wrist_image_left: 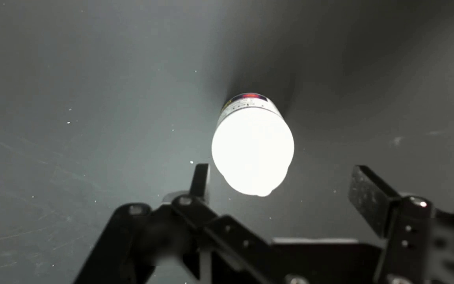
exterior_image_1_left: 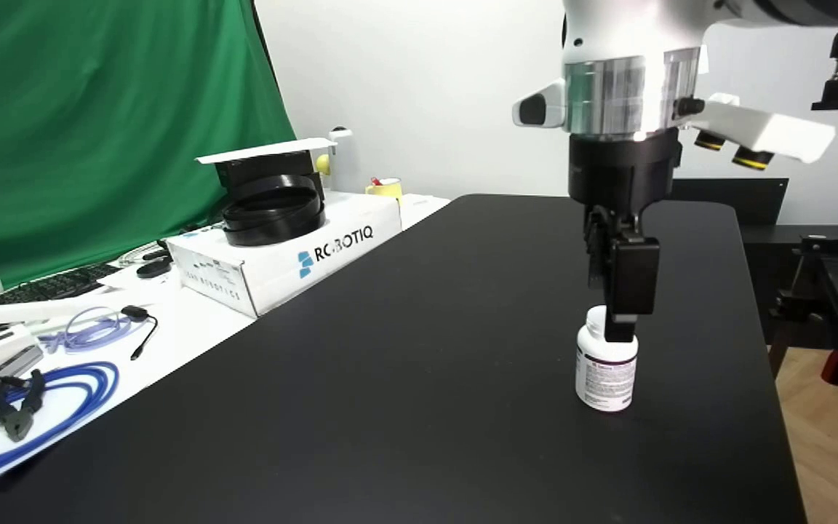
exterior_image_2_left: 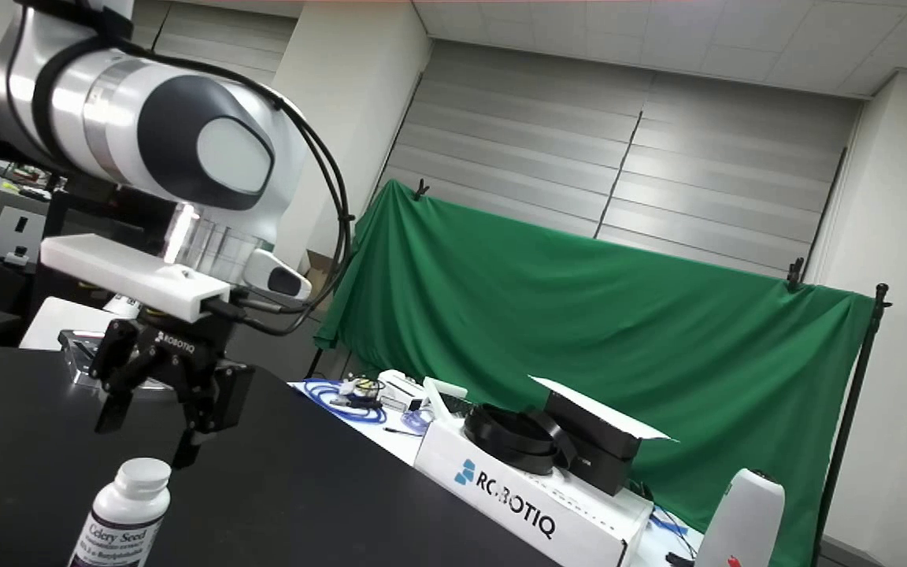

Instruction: Pick the bottle and move it slightly to the bottom on the table

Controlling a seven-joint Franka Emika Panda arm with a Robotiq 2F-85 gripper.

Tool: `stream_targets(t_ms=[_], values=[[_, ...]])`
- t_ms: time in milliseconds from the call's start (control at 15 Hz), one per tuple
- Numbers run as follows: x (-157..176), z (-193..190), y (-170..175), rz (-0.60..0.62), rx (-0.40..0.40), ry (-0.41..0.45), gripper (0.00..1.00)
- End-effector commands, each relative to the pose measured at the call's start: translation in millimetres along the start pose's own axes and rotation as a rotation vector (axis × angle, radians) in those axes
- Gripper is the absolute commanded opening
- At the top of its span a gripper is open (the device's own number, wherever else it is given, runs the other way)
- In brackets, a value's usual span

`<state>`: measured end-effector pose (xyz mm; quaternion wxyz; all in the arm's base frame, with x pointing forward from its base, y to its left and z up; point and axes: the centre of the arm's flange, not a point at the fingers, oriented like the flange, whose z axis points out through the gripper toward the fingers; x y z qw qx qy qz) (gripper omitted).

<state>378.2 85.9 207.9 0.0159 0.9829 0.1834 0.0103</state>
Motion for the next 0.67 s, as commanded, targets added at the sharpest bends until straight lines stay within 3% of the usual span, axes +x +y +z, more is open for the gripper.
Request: stream_targets(t_ms=[0,267,333,600], values=[[-3,-63,2,-0.002,0.007,-0.006,1.00],[-6,-92,-5,-0.030,-0.003,-0.036,1.00],[-2,-69,-2,-0.018,-0.006,-0.028,0.99],[-3,-71,-3,-0.022,-0.009,-0.029,1.00]])
